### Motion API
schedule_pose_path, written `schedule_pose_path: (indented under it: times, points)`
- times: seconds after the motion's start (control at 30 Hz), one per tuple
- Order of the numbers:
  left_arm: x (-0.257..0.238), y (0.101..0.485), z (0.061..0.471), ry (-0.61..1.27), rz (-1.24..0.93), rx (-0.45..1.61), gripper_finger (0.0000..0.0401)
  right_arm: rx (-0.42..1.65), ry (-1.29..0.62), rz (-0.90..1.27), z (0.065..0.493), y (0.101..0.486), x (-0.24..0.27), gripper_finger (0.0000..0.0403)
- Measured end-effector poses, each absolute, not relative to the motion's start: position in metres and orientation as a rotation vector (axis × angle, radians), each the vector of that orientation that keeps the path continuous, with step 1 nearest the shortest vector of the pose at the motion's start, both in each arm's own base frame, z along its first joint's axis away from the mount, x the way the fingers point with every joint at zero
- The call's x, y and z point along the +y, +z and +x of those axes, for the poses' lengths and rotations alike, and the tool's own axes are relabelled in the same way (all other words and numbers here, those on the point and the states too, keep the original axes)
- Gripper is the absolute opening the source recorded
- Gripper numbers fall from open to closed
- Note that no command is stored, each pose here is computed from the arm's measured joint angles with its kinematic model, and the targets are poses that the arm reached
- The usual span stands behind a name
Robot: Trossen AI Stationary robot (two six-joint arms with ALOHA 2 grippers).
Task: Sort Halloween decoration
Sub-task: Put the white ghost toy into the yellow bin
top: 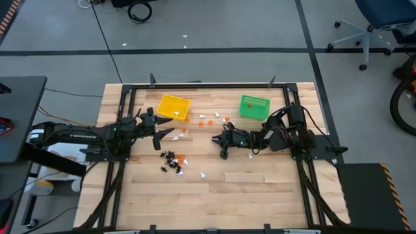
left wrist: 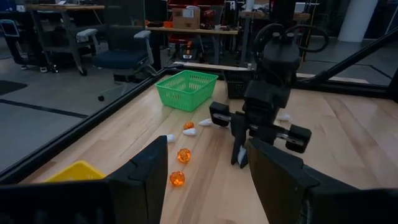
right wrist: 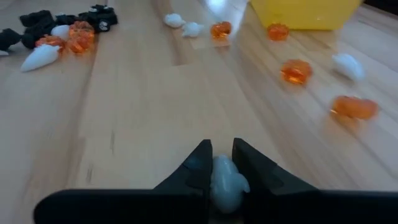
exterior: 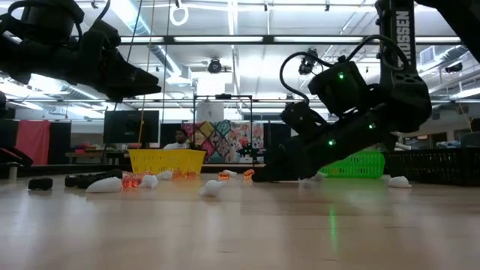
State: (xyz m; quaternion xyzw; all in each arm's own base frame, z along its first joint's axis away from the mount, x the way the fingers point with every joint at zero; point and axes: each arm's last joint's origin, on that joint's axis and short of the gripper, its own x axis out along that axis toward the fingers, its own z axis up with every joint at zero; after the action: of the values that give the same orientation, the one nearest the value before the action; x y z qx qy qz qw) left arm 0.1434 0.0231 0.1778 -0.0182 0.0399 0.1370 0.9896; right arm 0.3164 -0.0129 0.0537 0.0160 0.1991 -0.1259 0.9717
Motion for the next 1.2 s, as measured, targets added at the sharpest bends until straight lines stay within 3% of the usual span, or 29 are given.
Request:
schedule_pose_path:
  times: [0.27,0.8,1.2]
  points:
    - [0.023,0.178,0.143,0.275,-0.048,0.077,0.0196,0.425,-0.210,-0.037,0.359,0.070,-0.012,0.0060]
    - [0.024,0.200,0.150,0.282,-0.092,0.168,0.0196,0.255,-0.142,-0.108,0.435,0.146,-0.055,0.0060]
    - [0.024,0.211,0.150,0.291,-0.116,0.150,0.0196,0.200,-0.322,-0.030,0.498,0.143,-0.101,0.0060]
